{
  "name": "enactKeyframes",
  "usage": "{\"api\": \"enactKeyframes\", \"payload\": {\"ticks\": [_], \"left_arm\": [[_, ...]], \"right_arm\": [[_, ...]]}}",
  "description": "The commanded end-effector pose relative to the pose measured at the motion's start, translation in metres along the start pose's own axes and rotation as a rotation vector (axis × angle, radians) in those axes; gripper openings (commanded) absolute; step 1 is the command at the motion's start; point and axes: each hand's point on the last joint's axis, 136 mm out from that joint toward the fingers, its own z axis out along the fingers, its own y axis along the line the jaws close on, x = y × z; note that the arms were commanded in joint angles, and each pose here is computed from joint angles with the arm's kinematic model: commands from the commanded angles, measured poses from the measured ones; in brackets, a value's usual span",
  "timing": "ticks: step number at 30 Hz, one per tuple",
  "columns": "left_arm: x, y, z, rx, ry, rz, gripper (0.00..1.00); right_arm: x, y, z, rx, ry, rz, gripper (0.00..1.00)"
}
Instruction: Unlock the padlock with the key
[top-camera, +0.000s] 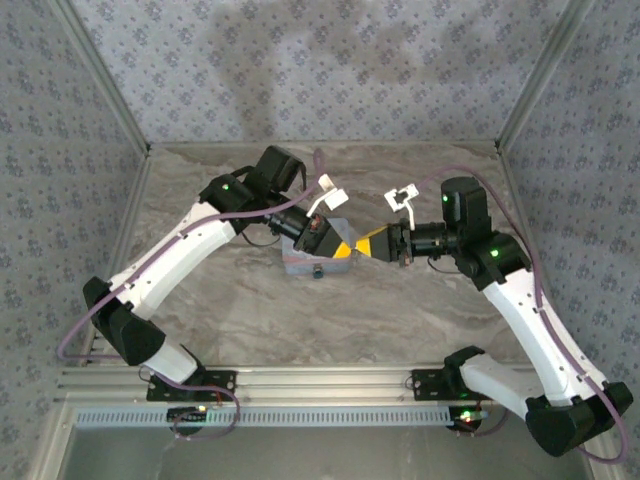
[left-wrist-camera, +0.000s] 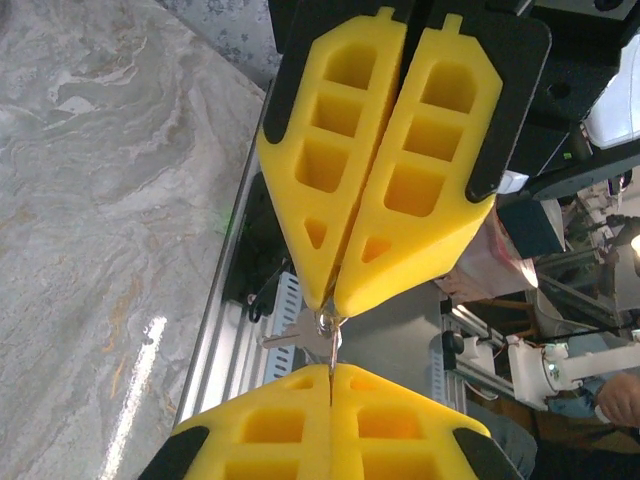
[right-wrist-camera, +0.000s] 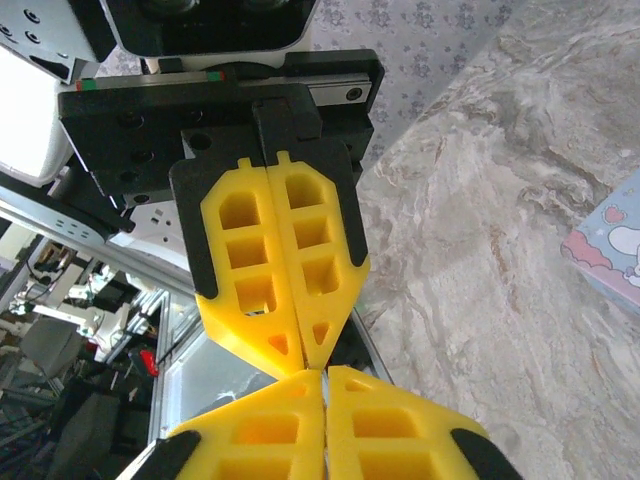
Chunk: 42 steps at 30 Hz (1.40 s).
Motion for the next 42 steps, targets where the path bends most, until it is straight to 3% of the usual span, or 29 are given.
{"api": "enactKeyframes", "payload": {"ticks": [1,5,8,20,24,34,38,42], "left_arm": [[-0.011,-0.015,-0.008,0.027,-0.026,0.064,0.0],[-0.013,-0.015,-0.01,0.021,-0.034,0.071,0.0],[-0.014,-0.016,-0.01,0.02,-0.036,0.074,0.0],[-0.011,-0.016,-0.011,0.02,-0.033,0.07,0.0],[-0.01,-0.018,-0.011,0.028,-0.032,0.073,0.0],[-0.011,-0.016,-0.01,0.028,-0.032,0.071,0.0],[-0.011,-0.017,-0.01,0.03,-0.035,0.071,0.0],[-0.012,-0.018,-0.01,0.035,-0.038,0.072,0.0]], "right_arm": [[0.003,0.015,-0.002,-0.033,0.023,-0.032,0.03],[0.004,0.018,-0.001,-0.043,0.03,-0.043,0.07],[0.005,0.019,-0.001,-0.039,0.03,-0.045,0.19],[0.005,0.023,-0.003,-0.049,0.019,-0.039,0.17],[0.003,0.022,-0.008,-0.03,-0.002,-0.043,0.35],[-0.003,0.022,-0.009,-0.032,-0.026,-0.049,0.25],[-0.004,0.02,-0.008,-0.022,-0.026,-0.04,0.26],[-0.005,0.016,-0.007,-0.016,-0.028,-0.039,0.35]]}}
